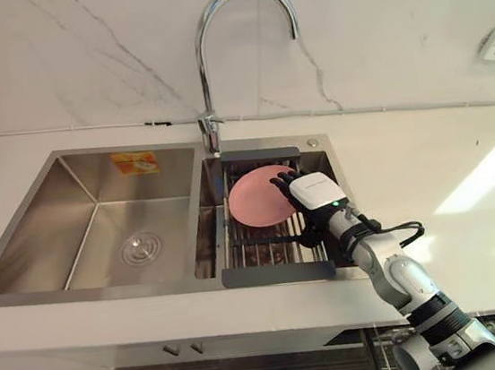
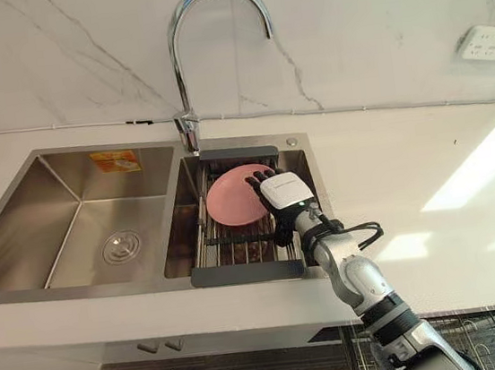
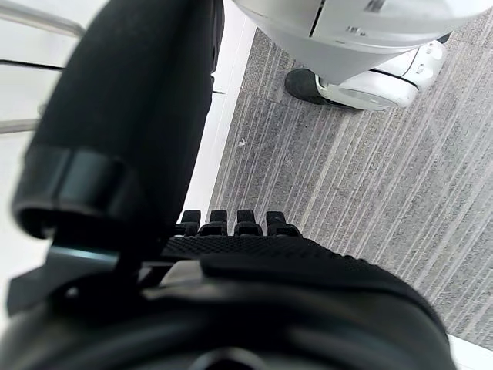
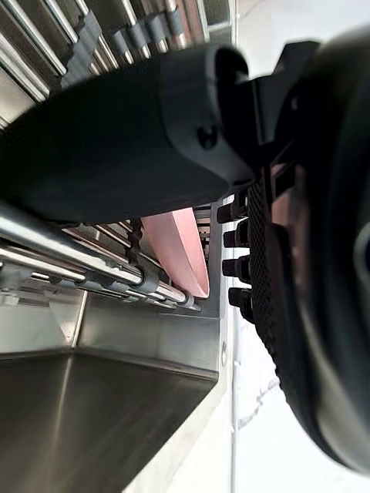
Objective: Walk over to the sink, pick up the cup, carry it to the dishwasher, place the cup inside the dishwasher, then close the dishwasher door
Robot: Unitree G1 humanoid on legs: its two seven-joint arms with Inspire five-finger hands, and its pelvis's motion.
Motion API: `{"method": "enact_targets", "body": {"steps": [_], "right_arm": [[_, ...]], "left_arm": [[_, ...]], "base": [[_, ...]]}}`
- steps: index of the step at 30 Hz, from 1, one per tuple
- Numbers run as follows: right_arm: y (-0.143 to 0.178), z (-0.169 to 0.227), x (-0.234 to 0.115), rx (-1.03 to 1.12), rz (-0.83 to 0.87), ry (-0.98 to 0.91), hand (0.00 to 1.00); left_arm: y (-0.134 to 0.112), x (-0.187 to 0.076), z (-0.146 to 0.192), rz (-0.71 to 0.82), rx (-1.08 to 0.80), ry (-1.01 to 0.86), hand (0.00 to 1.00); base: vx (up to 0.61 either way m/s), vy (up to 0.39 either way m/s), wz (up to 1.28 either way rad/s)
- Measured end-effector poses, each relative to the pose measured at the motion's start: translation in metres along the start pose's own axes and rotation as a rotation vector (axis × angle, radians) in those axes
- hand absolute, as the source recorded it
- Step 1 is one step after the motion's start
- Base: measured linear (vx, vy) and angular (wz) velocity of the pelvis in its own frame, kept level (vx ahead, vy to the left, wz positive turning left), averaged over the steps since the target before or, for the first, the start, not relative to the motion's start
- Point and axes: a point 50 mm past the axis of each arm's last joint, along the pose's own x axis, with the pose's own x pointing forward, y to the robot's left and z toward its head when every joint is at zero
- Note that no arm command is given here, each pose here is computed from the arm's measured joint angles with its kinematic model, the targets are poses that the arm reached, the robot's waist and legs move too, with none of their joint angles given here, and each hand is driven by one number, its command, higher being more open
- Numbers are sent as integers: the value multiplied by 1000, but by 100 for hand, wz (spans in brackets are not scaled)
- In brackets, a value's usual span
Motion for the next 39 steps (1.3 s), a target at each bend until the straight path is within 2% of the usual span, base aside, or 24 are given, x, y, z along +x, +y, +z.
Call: {"method": "enact_targets", "body": {"steps": [10,11,14,22,29,34,39], "right_arm": [[19,-2,3,13,-168,120,100],[22,-5,3,8,-208,150,0],[26,-11,1,-4,-267,205,0],[16,-21,0,1,-566,296,0],[-7,-28,4,61,-755,334,0],[-42,-29,4,91,-947,302,0],[-51,-26,4,105,-988,242,0]], "left_arm": [[-1,0,2,9,6,-7,100],[-2,0,4,7,4,-15,100],[-3,-1,4,6,2,-16,100],[-4,-2,7,36,-2,-47,100],[-4,-3,13,55,-19,-93,100],[-3,-4,8,58,-20,-85,100],[-4,-6,4,54,-23,-75,100]], "base": [[-87,-14,4],[-87,-14,8],[-59,-11,11],[1,-5,6],[-26,-1,3],[-63,-8,1],[-50,-11,0]]}}
